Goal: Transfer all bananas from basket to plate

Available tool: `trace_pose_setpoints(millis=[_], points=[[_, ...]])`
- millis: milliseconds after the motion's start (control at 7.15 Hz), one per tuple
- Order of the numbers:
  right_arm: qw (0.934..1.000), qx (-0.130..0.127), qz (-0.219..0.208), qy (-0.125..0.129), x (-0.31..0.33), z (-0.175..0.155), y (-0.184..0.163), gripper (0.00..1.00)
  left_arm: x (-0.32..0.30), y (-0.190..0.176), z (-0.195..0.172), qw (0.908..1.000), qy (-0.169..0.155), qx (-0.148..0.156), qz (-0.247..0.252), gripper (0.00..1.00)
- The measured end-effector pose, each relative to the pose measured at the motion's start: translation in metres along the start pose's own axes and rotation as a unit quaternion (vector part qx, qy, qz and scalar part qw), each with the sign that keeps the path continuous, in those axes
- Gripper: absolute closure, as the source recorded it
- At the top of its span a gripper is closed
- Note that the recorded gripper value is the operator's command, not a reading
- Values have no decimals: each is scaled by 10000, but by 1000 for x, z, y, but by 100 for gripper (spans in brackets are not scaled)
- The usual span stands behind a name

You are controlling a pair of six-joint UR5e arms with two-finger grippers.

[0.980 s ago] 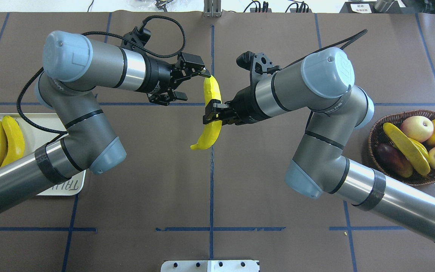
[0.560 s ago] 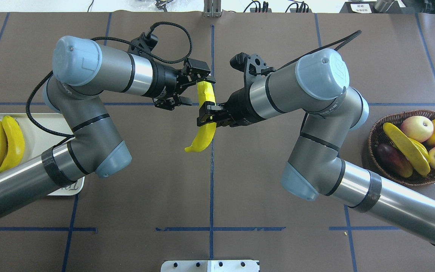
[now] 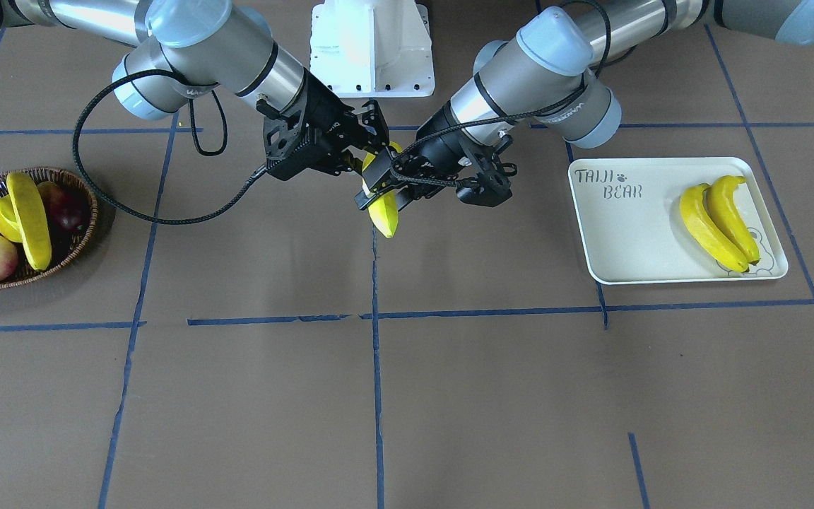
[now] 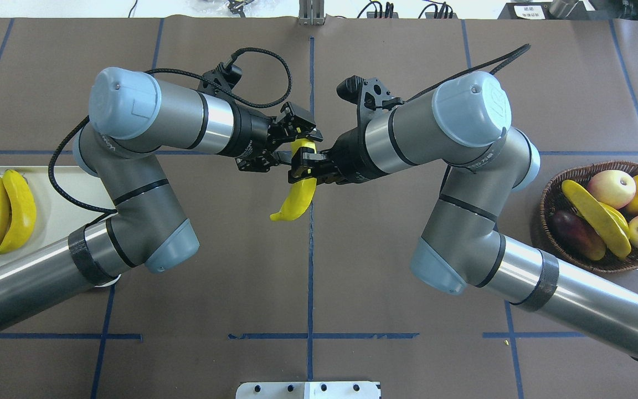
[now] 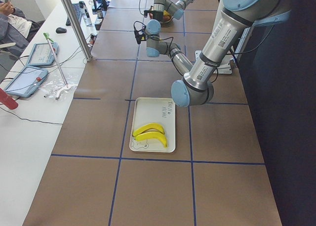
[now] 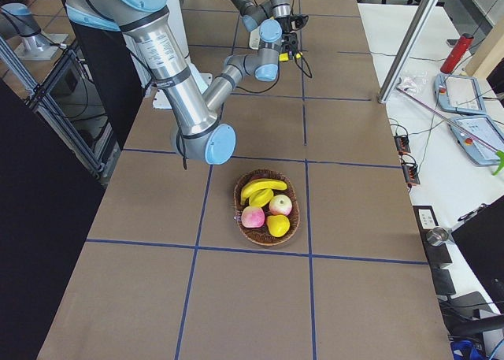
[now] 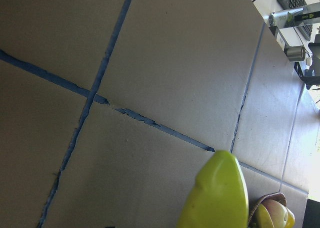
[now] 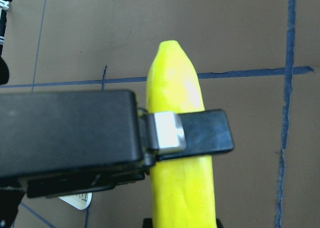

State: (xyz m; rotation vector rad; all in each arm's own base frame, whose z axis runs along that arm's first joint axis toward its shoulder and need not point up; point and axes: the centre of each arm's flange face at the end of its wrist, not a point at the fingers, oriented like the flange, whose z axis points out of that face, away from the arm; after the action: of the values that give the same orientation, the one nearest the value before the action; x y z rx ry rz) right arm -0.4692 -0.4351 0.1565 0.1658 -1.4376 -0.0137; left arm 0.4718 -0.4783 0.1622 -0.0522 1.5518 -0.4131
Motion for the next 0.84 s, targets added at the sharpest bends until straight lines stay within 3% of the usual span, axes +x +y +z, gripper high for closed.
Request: trace_pose_setpoints(millis=[560, 840], points=[[10000, -54, -2, 3, -1, 5, 5, 96, 2, 2, -2, 10000, 32, -10, 8, 35], [10000, -61, -2, 4, -1, 6, 6, 95, 2, 1, -2, 10000, 34, -8, 11, 55]])
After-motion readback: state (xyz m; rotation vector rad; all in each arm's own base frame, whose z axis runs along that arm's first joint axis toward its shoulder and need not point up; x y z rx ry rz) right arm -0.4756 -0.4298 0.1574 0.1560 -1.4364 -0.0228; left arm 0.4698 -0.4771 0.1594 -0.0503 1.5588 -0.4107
